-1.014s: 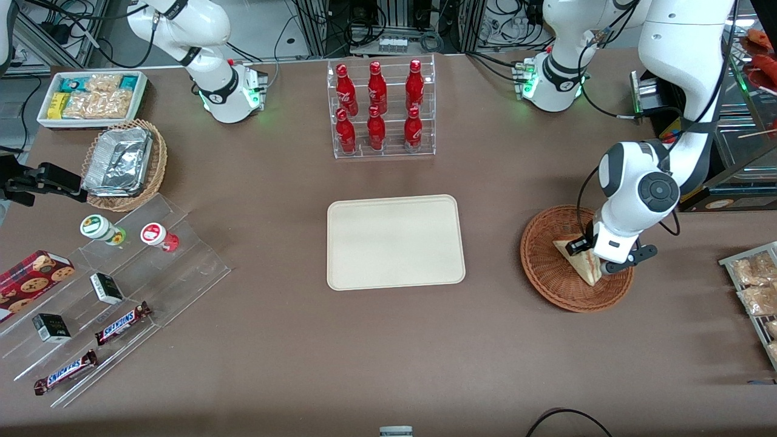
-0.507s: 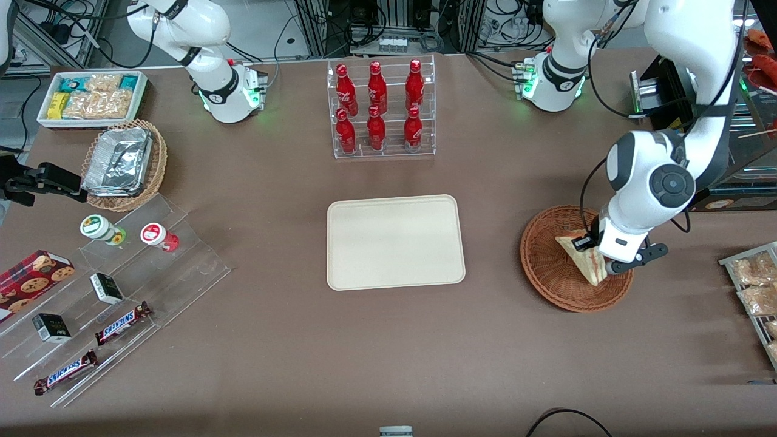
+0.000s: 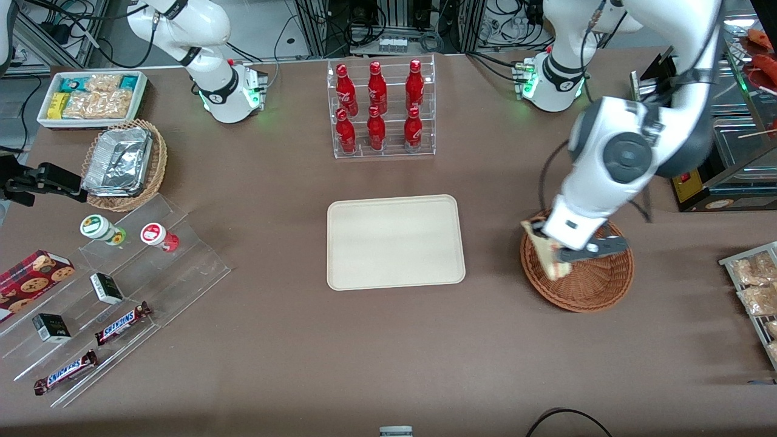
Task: Place sandwich from basket to tray
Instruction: 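Lift the sandwich and carry it with the left gripper over the beige tray, then lower the sandwich onto the tray and open the left gripper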
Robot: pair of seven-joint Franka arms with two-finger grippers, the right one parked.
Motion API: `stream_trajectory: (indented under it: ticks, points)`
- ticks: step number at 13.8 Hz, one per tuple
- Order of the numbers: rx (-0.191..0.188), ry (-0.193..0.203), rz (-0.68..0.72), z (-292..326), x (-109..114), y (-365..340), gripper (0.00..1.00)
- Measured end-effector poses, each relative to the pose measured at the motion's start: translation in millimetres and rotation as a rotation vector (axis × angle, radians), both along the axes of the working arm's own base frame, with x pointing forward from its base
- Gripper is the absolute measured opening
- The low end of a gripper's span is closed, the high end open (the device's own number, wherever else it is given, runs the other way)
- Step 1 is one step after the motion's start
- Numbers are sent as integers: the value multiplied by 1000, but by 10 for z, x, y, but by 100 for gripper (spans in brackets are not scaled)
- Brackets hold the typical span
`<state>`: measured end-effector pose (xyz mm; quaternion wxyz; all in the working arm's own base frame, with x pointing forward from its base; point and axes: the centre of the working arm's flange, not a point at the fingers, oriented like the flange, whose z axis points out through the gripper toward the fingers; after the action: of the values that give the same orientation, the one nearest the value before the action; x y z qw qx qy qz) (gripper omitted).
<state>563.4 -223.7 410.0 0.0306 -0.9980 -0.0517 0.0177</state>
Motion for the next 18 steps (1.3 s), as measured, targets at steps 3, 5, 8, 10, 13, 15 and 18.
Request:
stream_trajectory:
  ticks: [3, 5, 8, 10, 13, 15, 18]
  points:
    - [11, 26, -79, -229, -176, -626, 18]
    - [15, 30, -97, -388, -253, -1045, 18]
    - [23, 30, -95, -665, -386, -1712, 18]
    - [28, 37, -116, -853, -483, -2053, 18]
    - [21, 54, -150, -1116, -593, -2402, 18]
    - [15, 51, -174, -1264, -680, -2578, 18]
    - [0, 32, -184, -1435, -837, -2807, 18]
